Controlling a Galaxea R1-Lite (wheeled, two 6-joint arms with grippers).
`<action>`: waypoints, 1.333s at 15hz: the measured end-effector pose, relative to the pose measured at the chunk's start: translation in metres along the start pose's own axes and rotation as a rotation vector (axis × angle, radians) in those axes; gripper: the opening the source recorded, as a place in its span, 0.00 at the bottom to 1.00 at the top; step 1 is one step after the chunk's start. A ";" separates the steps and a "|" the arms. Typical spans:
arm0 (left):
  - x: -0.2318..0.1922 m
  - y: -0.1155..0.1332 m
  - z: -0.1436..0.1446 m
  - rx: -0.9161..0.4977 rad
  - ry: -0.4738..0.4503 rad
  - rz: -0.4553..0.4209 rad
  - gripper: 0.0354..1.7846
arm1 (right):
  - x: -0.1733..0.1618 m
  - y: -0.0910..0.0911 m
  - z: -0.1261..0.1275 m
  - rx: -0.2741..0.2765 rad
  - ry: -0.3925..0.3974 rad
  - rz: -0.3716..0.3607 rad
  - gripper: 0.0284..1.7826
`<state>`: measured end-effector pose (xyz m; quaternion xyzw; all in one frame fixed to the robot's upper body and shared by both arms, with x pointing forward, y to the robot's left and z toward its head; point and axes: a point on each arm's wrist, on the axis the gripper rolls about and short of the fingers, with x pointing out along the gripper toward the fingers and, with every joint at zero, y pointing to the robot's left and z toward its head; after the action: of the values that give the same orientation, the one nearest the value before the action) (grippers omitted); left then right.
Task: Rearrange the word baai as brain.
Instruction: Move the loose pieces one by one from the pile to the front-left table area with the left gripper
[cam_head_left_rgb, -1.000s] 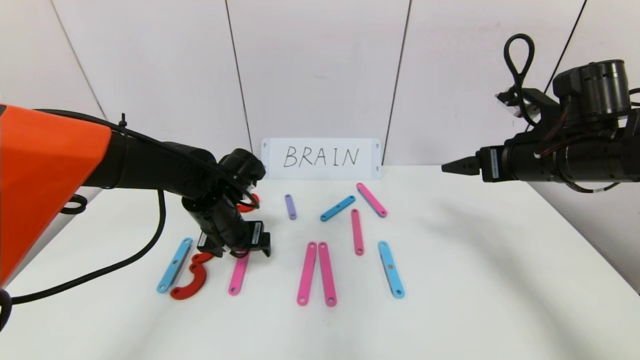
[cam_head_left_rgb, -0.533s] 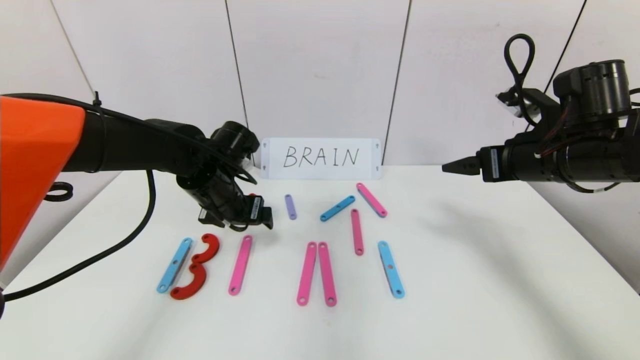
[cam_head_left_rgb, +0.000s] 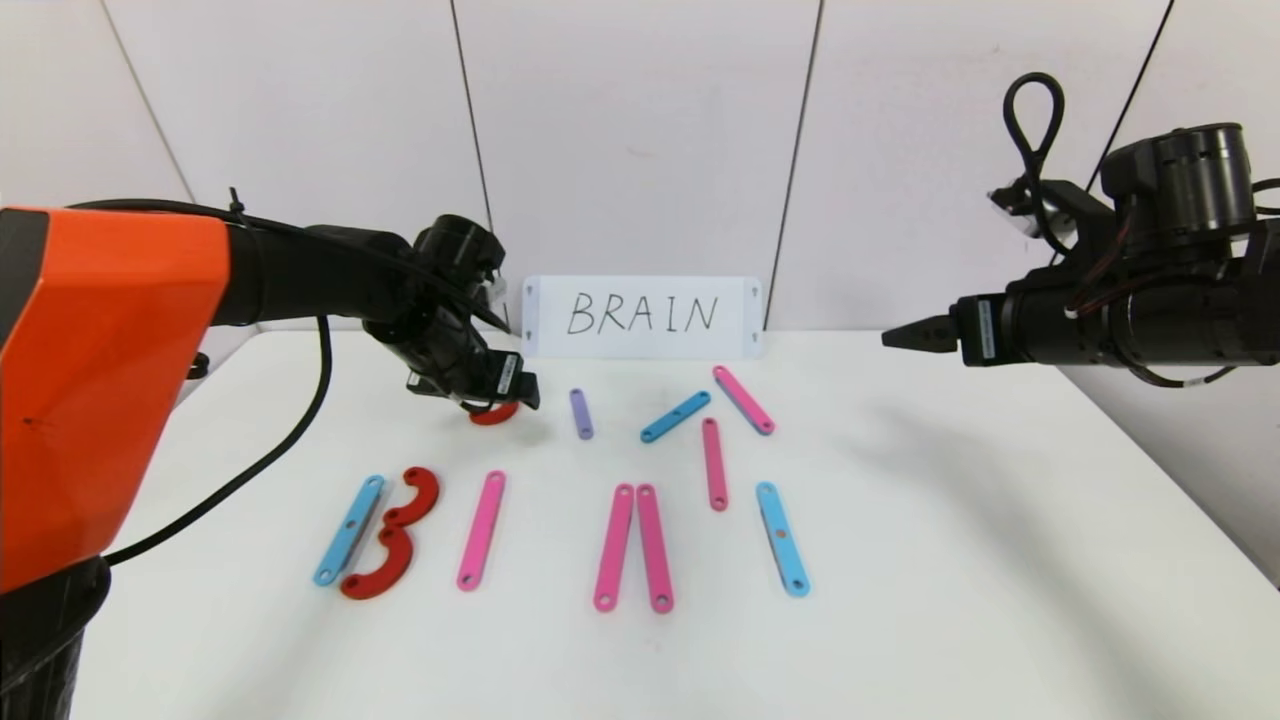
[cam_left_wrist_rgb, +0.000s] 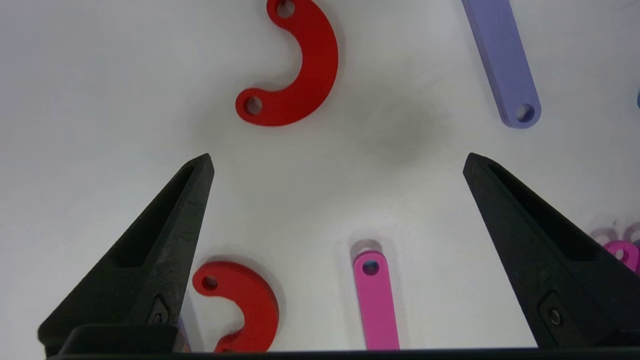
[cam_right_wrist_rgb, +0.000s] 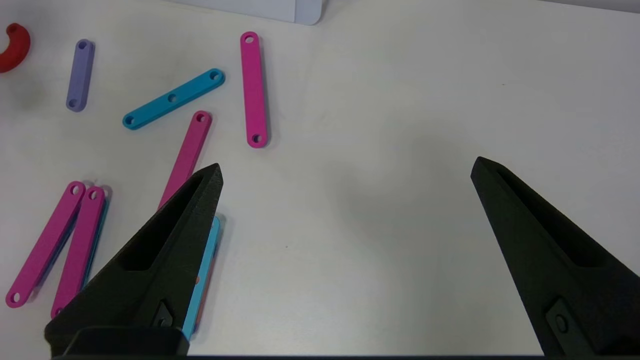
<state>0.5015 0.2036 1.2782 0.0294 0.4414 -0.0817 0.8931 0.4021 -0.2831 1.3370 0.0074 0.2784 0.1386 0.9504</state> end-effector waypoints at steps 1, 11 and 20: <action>0.007 0.001 0.002 0.011 -0.002 0.002 0.98 | 0.000 0.000 0.000 0.001 0.000 -0.001 0.98; 0.045 0.009 0.004 0.006 0.023 0.017 0.98 | 0.000 -0.001 0.000 0.002 0.000 -0.003 0.98; 0.057 0.010 0.007 0.005 -0.010 0.018 0.51 | 0.000 -0.001 0.000 0.002 0.001 -0.003 0.98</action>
<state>0.5426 0.2058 1.2373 0.0350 0.4362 -0.0749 0.8960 0.4025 -0.2840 1.3366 0.0078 0.2791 0.1371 0.9504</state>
